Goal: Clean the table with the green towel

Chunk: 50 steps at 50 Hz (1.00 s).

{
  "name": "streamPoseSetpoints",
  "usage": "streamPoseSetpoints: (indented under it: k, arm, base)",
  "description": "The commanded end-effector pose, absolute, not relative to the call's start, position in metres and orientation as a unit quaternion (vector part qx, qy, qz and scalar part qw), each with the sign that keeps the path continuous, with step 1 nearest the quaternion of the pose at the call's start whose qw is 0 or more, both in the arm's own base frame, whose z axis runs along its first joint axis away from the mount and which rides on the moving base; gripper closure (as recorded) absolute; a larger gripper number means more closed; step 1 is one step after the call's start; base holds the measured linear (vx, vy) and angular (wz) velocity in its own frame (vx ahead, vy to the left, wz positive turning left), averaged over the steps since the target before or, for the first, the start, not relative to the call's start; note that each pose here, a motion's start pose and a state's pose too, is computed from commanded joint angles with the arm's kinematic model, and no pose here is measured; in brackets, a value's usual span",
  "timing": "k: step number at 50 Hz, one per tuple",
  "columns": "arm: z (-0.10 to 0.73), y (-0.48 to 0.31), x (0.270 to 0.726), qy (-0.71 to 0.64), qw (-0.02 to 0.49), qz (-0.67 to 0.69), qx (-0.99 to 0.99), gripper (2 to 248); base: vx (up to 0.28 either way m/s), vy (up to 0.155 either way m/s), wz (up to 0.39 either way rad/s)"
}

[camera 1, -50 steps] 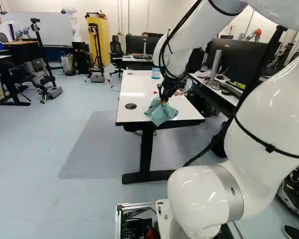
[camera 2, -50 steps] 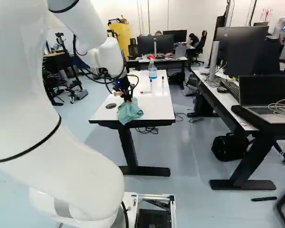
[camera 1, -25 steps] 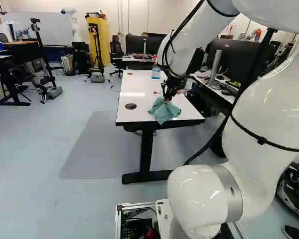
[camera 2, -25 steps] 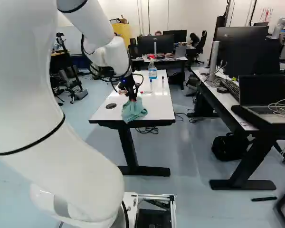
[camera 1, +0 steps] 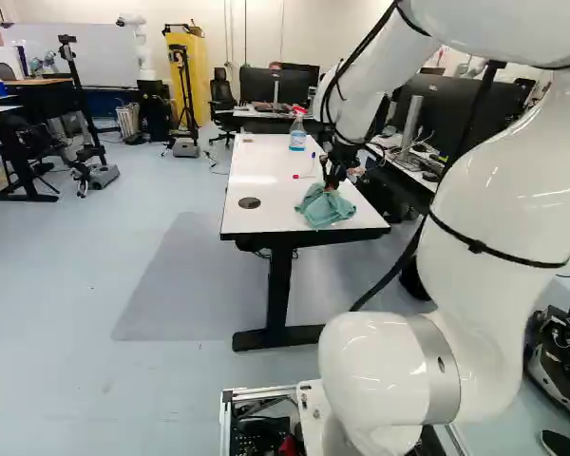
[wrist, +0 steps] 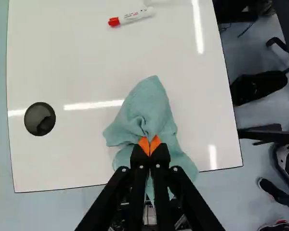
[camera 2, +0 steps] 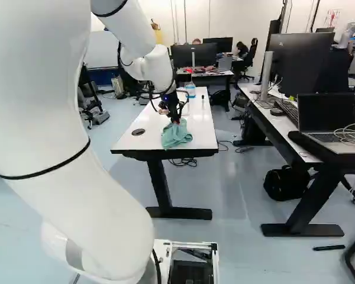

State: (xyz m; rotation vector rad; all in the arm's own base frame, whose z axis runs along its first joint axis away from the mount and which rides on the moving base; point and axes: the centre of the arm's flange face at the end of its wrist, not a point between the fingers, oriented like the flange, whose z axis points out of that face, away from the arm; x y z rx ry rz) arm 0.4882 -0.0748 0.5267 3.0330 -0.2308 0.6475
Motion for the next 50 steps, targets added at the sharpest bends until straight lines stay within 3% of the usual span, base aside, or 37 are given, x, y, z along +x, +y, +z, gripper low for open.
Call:
streamPoseSetpoints:
  k: [50]
  arm:
    - [0.527, -0.154, 0.497, -0.146, 0.032, 0.209, 0.966, 229]
  base:
    - [0.000, 0.000, 0.000]
